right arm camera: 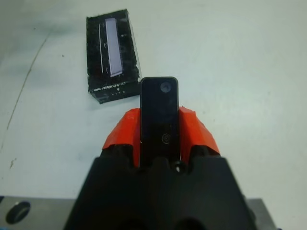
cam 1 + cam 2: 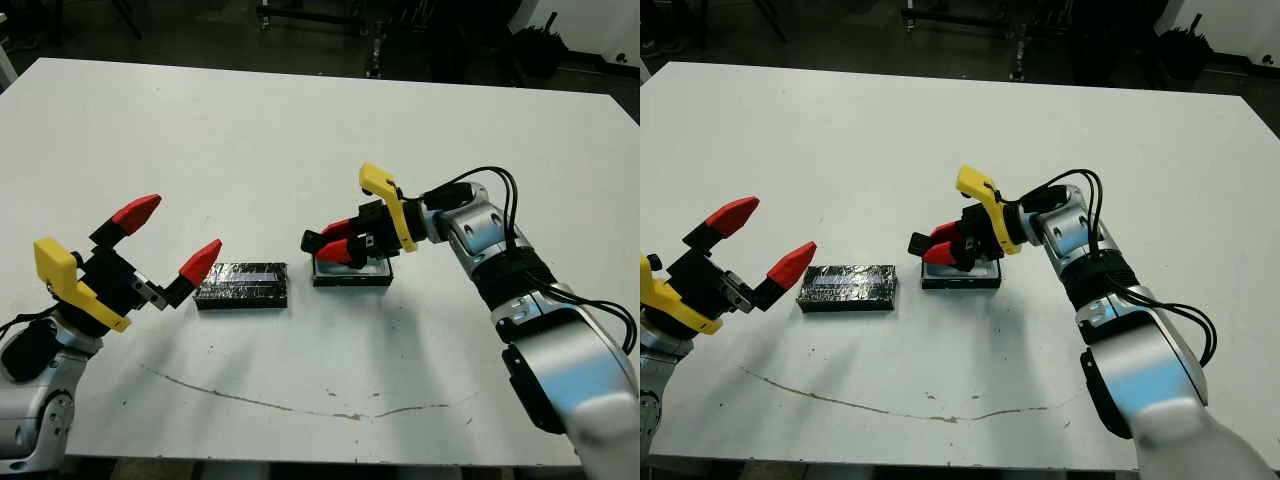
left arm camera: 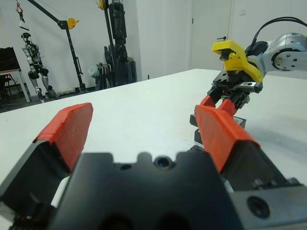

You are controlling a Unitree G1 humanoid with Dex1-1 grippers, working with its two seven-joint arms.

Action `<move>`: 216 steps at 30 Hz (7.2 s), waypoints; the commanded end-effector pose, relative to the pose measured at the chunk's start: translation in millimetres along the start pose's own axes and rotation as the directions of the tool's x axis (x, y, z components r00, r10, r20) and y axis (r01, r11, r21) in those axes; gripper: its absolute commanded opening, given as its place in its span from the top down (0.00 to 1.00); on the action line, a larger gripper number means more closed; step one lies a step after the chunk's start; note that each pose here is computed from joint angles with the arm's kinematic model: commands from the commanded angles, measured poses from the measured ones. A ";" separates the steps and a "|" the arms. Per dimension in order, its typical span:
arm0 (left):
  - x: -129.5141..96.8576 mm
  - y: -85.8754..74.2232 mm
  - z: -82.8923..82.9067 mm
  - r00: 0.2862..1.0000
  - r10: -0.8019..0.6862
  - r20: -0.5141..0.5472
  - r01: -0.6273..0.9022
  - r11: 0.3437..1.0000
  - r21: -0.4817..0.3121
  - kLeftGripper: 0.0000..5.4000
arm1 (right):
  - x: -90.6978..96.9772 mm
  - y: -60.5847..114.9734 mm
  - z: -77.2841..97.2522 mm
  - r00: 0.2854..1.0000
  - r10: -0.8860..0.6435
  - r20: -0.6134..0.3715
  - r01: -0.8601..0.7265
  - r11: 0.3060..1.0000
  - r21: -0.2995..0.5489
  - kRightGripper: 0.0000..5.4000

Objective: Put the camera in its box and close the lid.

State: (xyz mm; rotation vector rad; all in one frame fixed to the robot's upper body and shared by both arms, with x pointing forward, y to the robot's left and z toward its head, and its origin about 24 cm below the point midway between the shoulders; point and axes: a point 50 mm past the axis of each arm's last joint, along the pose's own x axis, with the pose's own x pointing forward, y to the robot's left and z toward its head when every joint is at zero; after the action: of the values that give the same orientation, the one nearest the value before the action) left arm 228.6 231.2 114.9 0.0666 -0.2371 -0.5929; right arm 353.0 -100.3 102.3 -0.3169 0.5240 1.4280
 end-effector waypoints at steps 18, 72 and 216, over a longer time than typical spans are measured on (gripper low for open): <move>-3.1 -0.7 -2.9 1.000 -0.001 -0.018 0.001 1.000 0.010 0.00 | -12.0 0.3 -21.9 0.997 -0.022 -0.073 0.022 1.000 -0.002 0.69; -2.2 -0.5 -4.1 1.000 -0.015 -0.020 0.015 1.000 -0.008 0.00 | -38.7 -0.7 -34.3 0.980 -0.014 -0.198 0.008 0.999 -0.032 0.21; 65.5 22.9 -34.1 0.330 -0.634 -0.700 0.776 0.604 -0.181 0.41 | -102.1 151.7 -115.6 0.278 -0.875 0.395 0.815 0.433 0.384 1.00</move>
State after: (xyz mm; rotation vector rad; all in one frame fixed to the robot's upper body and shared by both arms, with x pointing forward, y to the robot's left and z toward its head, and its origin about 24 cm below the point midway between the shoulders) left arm 303.7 209.0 100.7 0.6102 0.5475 -1.4290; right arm 178.8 -222.7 71.1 -0.0277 -0.1208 0.3363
